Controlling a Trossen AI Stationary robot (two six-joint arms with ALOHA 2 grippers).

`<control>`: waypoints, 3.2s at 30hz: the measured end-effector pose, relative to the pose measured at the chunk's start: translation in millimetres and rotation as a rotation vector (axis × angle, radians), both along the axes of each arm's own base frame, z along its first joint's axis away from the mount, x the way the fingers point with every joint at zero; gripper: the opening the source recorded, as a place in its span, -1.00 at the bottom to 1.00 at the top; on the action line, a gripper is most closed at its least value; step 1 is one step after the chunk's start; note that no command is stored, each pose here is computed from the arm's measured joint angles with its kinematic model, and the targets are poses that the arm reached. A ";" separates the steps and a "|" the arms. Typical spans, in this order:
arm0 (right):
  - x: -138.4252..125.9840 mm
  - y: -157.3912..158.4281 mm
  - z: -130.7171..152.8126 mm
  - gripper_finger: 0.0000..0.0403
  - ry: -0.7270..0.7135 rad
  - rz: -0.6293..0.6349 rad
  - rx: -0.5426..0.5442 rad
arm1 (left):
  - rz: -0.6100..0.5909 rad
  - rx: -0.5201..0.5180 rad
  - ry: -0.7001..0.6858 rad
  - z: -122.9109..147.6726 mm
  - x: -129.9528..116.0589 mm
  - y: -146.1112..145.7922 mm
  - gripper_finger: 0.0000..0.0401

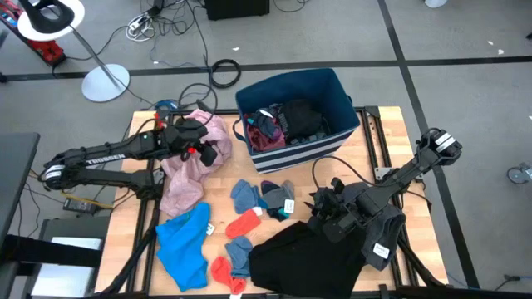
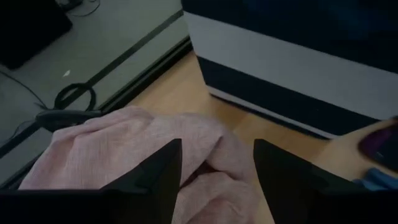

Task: Sort clothes
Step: Put the pink shirt in the blue laundry bin organizer

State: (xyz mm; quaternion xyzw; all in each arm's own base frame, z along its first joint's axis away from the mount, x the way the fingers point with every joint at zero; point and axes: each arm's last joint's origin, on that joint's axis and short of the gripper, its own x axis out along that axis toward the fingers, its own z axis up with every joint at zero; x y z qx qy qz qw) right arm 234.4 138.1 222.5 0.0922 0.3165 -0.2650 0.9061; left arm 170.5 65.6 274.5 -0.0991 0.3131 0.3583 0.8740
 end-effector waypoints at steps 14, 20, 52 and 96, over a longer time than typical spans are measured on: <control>-0.2 -0.2 -0.1 -0.23 0.010 0.010 -0.014 | 0.039 -0.171 0.161 -25.0 -1.9 27.7 -0.04; -0.2 -0.2 -0.1 -0.23 0.010 0.010 -0.013 | 0.073 -0.214 0.221 -37.0 -1.6 45.5 -0.04; -4.7 -10.2 -33.9 -0.23 0.045 0.021 0.071 | 0.004 -0.437 0.343 -69.2 7.0 56.1 -0.98; -2.9 -10.8 -35.8 -0.34 0.048 0.059 0.077 | -0.086 0.147 -0.288 219.1 9.6 -4.5 -1.00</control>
